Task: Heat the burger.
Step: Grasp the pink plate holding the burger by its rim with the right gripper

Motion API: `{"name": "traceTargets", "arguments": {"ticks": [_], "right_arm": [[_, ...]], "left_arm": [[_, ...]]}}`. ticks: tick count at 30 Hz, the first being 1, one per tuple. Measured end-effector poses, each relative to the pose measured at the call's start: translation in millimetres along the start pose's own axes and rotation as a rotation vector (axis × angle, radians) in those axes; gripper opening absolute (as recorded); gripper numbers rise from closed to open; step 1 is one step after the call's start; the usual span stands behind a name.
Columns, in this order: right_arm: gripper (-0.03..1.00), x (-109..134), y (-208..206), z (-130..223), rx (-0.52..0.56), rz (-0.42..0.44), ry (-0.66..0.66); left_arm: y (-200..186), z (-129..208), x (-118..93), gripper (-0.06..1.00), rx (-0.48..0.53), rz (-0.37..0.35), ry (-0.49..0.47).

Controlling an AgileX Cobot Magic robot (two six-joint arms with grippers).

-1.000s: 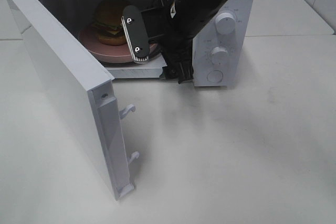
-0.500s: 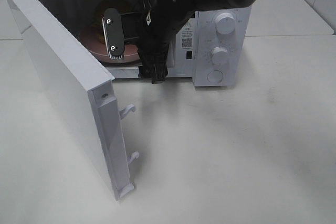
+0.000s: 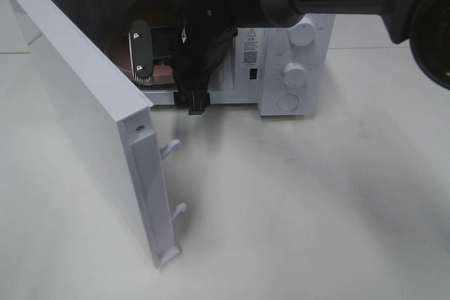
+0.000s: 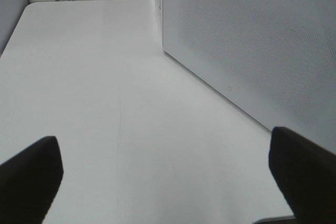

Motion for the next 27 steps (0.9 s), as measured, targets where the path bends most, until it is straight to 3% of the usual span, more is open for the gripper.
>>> {"name": "traceTargets", "arguments": {"ticks": [15,17,18,19,20,21,22,23,25,27], "right_arm": [[0.83,-11,20,-6,-0.005,0.001,0.027],[0.67,-12,19,-6,-0.006,0.003,0.029],[0.67,-12,19,-6,-0.006,0.003,0.029],[0.6,-12,19,-6,-0.006,0.003,0.027],[0.46,-12,19,-5,-0.006,0.001,0.022],[0.46,-12,19,-5,-0.006,0.001,0.022],[0.31,-12,19,-5,-0.006,0.001,0.013],[0.31,-12,19,-5,-0.006,0.001,0.013],[0.11,-11,20,-5,-0.009,-0.005,0.002],[0.09,-10,22,-5,-0.01,-0.004,-0.006]], "left_arm": [[0,0,0,0.99,0.0,0.0,0.0],[0,0,0,0.99,0.0,0.0,0.0],[0,0,0,0.99,0.0,0.0,0.0],[0,0,0,0.99,0.0,0.0,0.0],[0,0,0,0.99,0.0,0.0,0.0],[0,0,0,0.99,0.0,0.0,0.0],[0,0,0,0.99,0.0,0.0,0.0],[0,0,0,0.99,0.0,0.0,0.0],[0,0,0,0.99,0.0,0.0,0.0],[0,0,0,0.99,0.0,0.0,0.0]]}}
Point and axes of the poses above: a point on each arm's last joint axis where the gripper is mounted, y pointing out along that axis toward the gripper, x along the wrist's bending axis when the last joint is at zero, z = x × y, the point moved 1 cm from there along y, pointing out along that axis toward the gripper, and after that the axes turned 1 degree about y, right-handed, at the moved point
